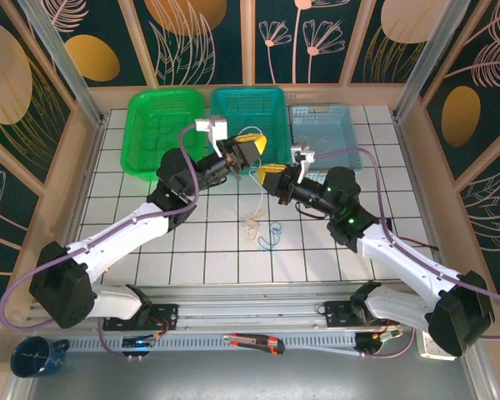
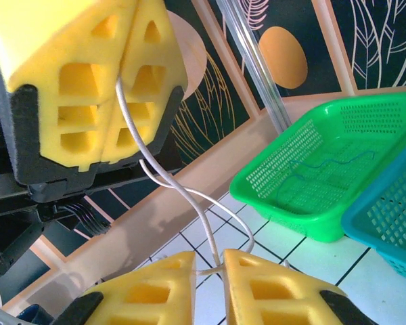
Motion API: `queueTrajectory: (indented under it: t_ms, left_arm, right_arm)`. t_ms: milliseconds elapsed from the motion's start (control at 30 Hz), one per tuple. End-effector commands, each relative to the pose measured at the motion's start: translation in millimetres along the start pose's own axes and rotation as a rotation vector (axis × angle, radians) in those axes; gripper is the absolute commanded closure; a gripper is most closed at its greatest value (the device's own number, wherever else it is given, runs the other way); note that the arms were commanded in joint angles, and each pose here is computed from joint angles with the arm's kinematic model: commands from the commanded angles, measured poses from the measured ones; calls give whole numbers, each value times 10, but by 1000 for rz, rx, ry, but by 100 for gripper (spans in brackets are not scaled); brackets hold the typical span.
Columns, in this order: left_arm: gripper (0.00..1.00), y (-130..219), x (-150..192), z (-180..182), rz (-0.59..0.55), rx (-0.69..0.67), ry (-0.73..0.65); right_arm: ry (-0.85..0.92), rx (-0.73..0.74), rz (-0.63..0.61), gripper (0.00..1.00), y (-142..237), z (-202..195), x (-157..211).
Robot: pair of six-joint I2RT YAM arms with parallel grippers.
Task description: Untangle the cables
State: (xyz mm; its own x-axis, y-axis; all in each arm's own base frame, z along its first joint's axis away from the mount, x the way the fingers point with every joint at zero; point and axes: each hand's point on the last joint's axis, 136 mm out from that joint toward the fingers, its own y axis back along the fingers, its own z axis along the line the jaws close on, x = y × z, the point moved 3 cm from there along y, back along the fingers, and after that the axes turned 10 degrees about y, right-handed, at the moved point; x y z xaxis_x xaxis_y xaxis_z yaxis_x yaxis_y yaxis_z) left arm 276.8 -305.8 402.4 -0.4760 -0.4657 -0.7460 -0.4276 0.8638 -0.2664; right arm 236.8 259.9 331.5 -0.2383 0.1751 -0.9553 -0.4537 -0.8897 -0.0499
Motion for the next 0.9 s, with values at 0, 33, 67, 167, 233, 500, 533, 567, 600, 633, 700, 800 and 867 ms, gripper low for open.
queueTrajectory:
  t_ms: [0,33,67,167,233,500,533,567,600,633,700,800,867]
  left_arm:
    - [100,-35,-61,-110,-8,45,3]
    - [100,-36,-58,-104,-7,45,3]
    - [100,-37,-62,-115,-7,49,4]
    - [100,-40,-60,-121,-6,54,11]
    - [100,-43,-61,-126,-6,59,15]
    - [100,-48,-37,-123,7,63,27]
    - [100,-49,-29,-118,9,63,29]
    - [100,-46,-23,-122,11,65,33]
    - [100,-47,-24,-121,12,66,32]
    - [100,-47,-23,-117,11,64,33]
    - [100,-47,-29,-127,11,67,34]
    - [100,-52,-27,-119,11,65,33]
    - [100,-53,-30,-120,11,64,31]
  right_arm:
    - [43,-39,-80,79,11,131,-247]
    - [44,-38,-82,78,12,130,-251]
    - [42,-36,-81,77,7,126,-247]
    - [37,-28,-86,76,-15,103,-255]
    - [36,-29,-92,76,-55,87,-268]
    - [24,-32,-95,91,-225,17,-296]
    - [24,-29,-96,94,-236,9,-301]
    - [22,-27,-95,99,-243,-1,-301]
    - [21,-28,-94,100,-246,1,-298]
    - [21,-29,-97,100,-246,3,-303]
    - [21,-25,-98,100,-242,-2,-299]
    - [20,-19,-100,100,-224,-5,-294]
    - [23,-22,-102,100,-204,8,-295]
